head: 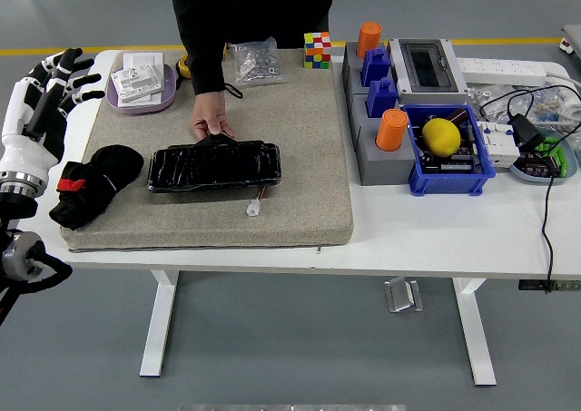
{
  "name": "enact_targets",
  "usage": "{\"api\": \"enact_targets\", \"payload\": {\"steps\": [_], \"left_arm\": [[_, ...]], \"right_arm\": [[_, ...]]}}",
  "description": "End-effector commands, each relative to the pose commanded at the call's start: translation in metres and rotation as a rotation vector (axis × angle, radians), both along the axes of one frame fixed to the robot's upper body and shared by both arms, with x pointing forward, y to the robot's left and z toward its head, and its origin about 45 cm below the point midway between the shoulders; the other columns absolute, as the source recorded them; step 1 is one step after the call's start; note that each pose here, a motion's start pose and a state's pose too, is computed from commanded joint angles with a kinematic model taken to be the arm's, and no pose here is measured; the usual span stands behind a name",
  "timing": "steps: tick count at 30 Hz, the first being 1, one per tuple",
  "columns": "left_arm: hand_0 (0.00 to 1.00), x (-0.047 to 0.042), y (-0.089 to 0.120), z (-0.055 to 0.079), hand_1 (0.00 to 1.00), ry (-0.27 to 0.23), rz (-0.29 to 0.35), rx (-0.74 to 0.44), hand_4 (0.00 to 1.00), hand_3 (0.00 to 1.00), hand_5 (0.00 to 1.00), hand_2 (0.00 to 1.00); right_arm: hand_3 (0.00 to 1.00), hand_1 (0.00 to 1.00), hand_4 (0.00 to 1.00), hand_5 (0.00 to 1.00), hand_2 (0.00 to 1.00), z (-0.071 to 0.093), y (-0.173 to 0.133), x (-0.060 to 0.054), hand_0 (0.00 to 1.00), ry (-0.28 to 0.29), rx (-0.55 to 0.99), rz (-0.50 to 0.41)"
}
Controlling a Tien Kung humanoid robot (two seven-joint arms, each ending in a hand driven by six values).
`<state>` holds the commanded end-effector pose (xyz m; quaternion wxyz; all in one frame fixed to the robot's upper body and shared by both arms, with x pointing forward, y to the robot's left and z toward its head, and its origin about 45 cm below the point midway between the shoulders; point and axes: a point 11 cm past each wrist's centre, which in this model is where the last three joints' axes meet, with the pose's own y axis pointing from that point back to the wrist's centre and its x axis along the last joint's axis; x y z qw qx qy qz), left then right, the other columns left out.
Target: Pick the rag up,wipe the panel,place it on the desk
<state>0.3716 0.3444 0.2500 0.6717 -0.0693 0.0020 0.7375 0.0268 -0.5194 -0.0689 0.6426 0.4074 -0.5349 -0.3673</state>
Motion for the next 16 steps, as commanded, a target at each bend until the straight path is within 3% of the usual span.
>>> {"api": "enact_targets", "payload": {"steps": [16], "left_arm": [[0.450, 0.0021, -0.0010, 0.0026, 0.591, -0.005, -0.001, -0.007, 0.836, 0.616, 0.528, 0.639]], "right_arm": [[0.576, 0.577, 0.998, 0.416, 0.666, -0.0011, 0.0026, 0.0020, 0.725, -0.003, 0.004, -0.012]]}}
